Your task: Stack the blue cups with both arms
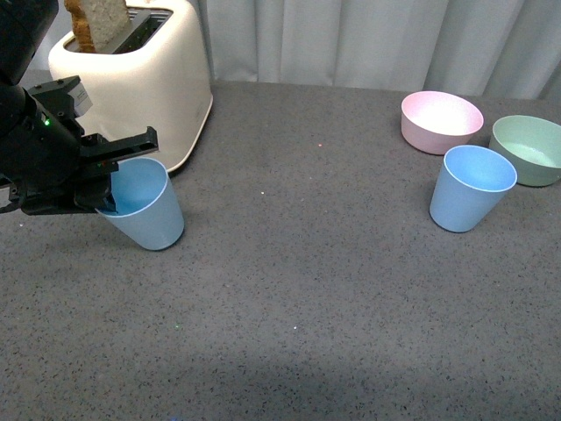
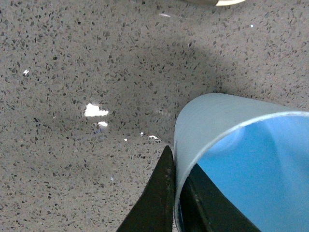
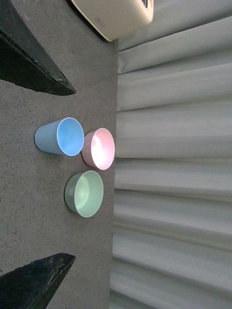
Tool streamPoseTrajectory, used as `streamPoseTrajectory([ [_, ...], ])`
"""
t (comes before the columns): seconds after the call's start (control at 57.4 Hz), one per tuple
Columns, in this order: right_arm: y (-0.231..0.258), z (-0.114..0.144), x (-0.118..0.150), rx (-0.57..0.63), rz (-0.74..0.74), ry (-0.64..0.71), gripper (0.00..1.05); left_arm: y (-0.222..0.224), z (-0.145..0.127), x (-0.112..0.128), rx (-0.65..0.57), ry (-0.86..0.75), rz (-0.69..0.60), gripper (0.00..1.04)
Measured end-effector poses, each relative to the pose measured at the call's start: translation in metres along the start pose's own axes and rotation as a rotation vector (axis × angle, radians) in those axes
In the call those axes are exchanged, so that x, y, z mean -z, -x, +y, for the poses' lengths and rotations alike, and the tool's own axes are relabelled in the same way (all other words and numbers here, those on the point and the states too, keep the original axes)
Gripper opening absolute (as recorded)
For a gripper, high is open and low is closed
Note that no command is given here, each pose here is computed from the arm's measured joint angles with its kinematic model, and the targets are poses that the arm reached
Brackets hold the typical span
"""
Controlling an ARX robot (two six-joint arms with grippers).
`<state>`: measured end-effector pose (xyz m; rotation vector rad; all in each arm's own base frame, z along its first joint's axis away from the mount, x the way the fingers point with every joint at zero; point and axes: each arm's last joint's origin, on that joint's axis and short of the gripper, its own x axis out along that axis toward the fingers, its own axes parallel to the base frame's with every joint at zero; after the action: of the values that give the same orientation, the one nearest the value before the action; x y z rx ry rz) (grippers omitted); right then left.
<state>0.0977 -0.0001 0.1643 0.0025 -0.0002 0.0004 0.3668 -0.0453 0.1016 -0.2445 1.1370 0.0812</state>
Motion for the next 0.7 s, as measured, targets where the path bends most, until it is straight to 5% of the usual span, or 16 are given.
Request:
streamPoseTrajectory([
  [0.192, 0.000, 0.000, 0.000, 0.000, 0.000, 0.000, 0.95, 0.005, -0.027, -0.001, 0.019, -0.044, -0.009, 0.04],
  [0.47, 0.000, 0.000, 0.000, 0.000, 0.000, 0.000, 0.95, 0.002, -0.125, 0.007, 0.088, -0.175, 0.025, 0.04],
  [0.697, 0.000, 0.000, 0.000, 0.000, 0.000, 0.000, 0.95, -0.008, -0.156, 0.012, 0.082, -0.216, 0.048, 0.04],
])
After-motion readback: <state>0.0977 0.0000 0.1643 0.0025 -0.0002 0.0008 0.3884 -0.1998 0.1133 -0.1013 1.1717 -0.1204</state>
